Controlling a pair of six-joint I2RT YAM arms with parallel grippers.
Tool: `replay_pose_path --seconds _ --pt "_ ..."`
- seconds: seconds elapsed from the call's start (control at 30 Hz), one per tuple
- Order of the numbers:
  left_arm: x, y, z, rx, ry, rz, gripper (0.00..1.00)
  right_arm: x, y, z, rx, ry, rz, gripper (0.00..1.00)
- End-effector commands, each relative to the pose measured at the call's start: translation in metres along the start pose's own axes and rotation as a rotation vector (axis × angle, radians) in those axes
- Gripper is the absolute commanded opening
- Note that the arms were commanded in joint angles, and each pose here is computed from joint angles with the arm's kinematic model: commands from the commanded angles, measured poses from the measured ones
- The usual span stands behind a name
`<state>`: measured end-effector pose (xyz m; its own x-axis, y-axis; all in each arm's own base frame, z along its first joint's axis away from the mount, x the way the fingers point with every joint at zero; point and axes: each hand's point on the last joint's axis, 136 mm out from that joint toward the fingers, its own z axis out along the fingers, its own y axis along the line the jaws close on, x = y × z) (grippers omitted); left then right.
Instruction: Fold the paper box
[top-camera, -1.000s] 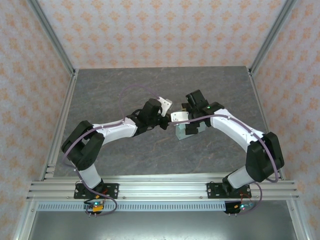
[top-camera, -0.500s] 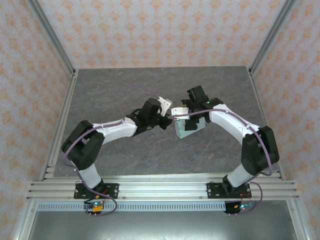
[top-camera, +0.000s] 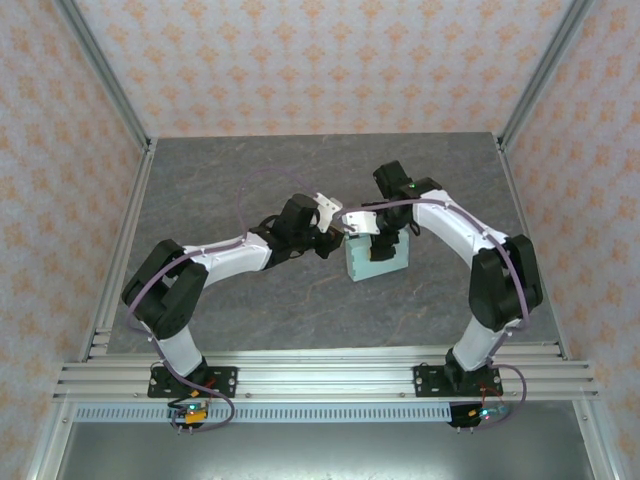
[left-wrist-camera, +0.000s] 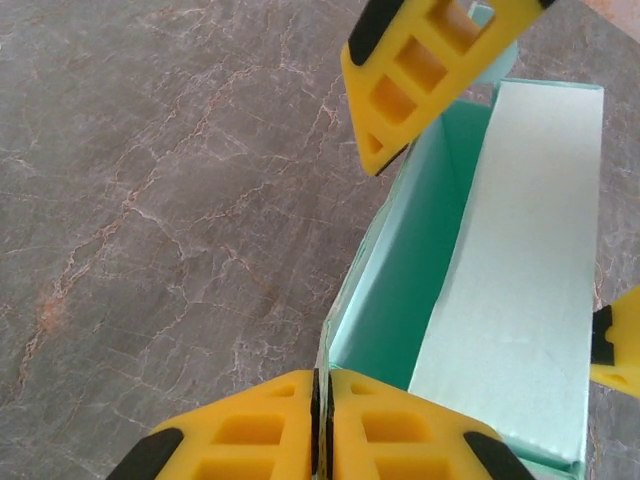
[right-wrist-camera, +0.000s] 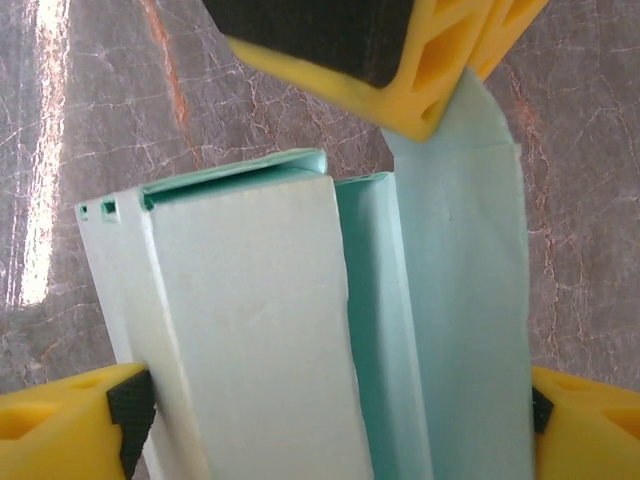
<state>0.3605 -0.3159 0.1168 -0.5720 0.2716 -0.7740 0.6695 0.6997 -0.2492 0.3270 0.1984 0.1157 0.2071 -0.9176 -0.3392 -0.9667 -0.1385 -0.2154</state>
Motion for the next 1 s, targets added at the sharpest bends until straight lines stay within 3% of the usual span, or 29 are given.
replay_pose_path --seconds 0.0,0.1,0.3,0.4,0.6,0.8,0.97 --pt "-0.023 -0.042 -0.016 0.127 -0.056 0.122 0.12 -0.003 -0.007 0.002 -0.009 -0.019 0.065 0.77" --pt "-0.025 -0.043 -0.020 0.126 -0.066 0.126 0.12 0.001 -0.006 0.004 -0.025 -0.010 0.110 0.71" --pt "-0.029 -0.047 -0.029 0.135 -0.084 0.157 0.12 0.004 -0.004 0.001 -0.042 0.014 0.196 0.71" --pt "-0.029 -0.053 -0.033 0.162 -0.099 0.184 0.12 0.002 -0.006 -0.001 -0.028 0.005 0.239 0.84" --pt "-0.024 -0.058 -0.040 0.183 -0.107 0.252 0.12 0.005 -0.003 -0.002 -0.069 0.031 0.240 0.91" --pt "-0.020 -0.054 -0.037 0.167 -0.094 0.269 0.12 0.003 0.000 0.001 -0.102 0.020 0.230 0.70" --pt "-0.020 -0.050 -0.033 0.153 -0.092 0.253 0.13 0.005 -0.002 0.003 -0.093 0.028 0.239 0.60"
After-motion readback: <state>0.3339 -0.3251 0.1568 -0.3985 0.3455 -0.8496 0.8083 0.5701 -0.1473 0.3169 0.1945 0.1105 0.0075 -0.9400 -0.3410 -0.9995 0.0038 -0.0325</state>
